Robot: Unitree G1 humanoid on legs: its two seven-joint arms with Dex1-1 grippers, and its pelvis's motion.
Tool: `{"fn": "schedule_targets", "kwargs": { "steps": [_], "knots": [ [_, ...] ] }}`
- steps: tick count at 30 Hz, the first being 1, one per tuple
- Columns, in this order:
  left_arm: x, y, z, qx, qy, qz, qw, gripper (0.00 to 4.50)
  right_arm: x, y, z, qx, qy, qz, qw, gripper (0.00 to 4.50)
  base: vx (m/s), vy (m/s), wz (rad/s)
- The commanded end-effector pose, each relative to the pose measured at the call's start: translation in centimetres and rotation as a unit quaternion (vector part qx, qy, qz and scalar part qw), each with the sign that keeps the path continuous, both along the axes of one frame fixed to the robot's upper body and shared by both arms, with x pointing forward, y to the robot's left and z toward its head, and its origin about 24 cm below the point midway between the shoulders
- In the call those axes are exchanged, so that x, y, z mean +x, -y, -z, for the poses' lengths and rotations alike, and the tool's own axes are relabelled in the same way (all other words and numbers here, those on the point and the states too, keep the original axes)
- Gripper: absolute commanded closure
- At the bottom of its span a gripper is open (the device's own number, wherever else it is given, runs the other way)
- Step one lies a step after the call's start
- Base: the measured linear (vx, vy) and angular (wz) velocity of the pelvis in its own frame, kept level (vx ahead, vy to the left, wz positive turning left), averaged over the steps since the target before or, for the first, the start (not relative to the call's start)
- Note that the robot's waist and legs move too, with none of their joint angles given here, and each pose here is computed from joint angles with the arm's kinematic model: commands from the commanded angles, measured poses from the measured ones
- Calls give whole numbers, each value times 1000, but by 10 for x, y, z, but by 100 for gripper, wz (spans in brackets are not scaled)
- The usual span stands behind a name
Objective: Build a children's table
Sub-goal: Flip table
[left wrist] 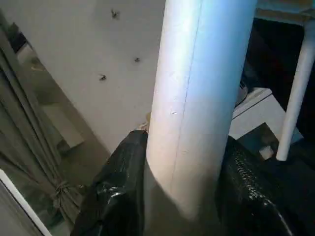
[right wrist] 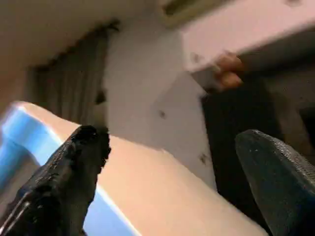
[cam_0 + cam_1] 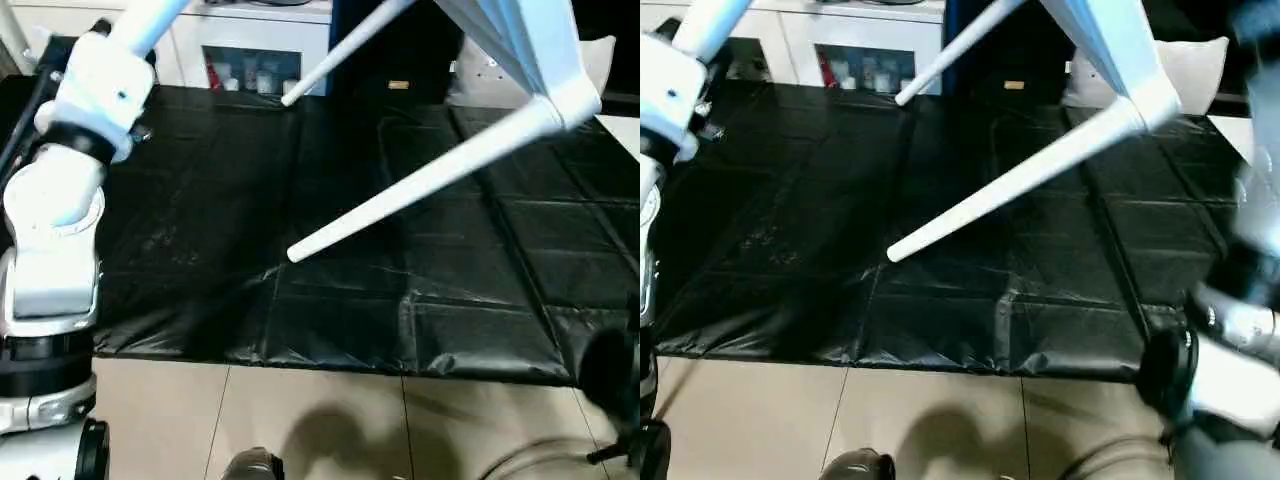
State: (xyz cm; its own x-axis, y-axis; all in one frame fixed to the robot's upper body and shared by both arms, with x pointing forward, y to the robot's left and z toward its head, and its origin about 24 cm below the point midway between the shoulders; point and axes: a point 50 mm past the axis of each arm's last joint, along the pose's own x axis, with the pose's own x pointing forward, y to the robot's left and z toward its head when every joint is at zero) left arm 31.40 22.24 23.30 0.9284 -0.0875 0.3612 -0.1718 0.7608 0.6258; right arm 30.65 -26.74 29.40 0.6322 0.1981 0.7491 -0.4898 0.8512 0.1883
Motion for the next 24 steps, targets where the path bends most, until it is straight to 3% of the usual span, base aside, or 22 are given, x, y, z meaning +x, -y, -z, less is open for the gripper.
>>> {"fn": "schedule_targets", "kwargs": {
  "steps": [1,4,5,7,8,9,10,11,12,14,15,18,19,24],
  "knots": [
    [7,-1,38,-33,-85,14,996,287,-5,15,26,45,-25,-2,999,0,0,0,0],
    [5,-4,43,-36,-91,12,995,289,-13,21,56,70,-45,-32,996,0,0,0,0],
    [5,-4,43,-36,-91,12,995,290,-13,21,56,70,-45,-32,996,0,0,0,0],
    [4,-6,47,-39,-92,12,995,293,-21,19,84,73,-73,-69,992,0,0,0,0],
    [4,-6,47,-39,-92,12,995,294,-21,19,84,73,-73,-69,992,0,0,0,0],
    [4,-7,47,-36,-82,15,996,296,-23,16,103,70,-105,-80,989,0,0,0,0],
    [4,-7,47,-36,-82,15,996,296,-23,15,105,68,-109,-81,988,0,0,0,0],
    [4,-7,47,-40,-79,19,996,296,-23,11,117,58,-133,-85,986,0,0,0,0],
    [4,-6,47,-58,-68,32,995,298,-23,1,141,40,-174,-101,979,0,0,0,0],
    [3,-5,47,-65,-65,45,995,300,-18,-9,159,17,-211,-101,972,0,0,0,0],
    [3,-4,48,-66,-67,49,994,300,-11,-14,167,27,-231,-104,967,0,0,0,0],
    [3,-3,49,-63,-68,53,994,301,0,-20,176,31,-255,-91,962,0,0,0,0],
    [3,-2,50,-60,-66,56,994,301,12,-27,181,27,-276,-75,958,0,0,0,0],
    [3,-2,52,-57,-65,62,994,302,39,-54,180,20,-276,-98,956,0,0,0,0]
  ]
}}
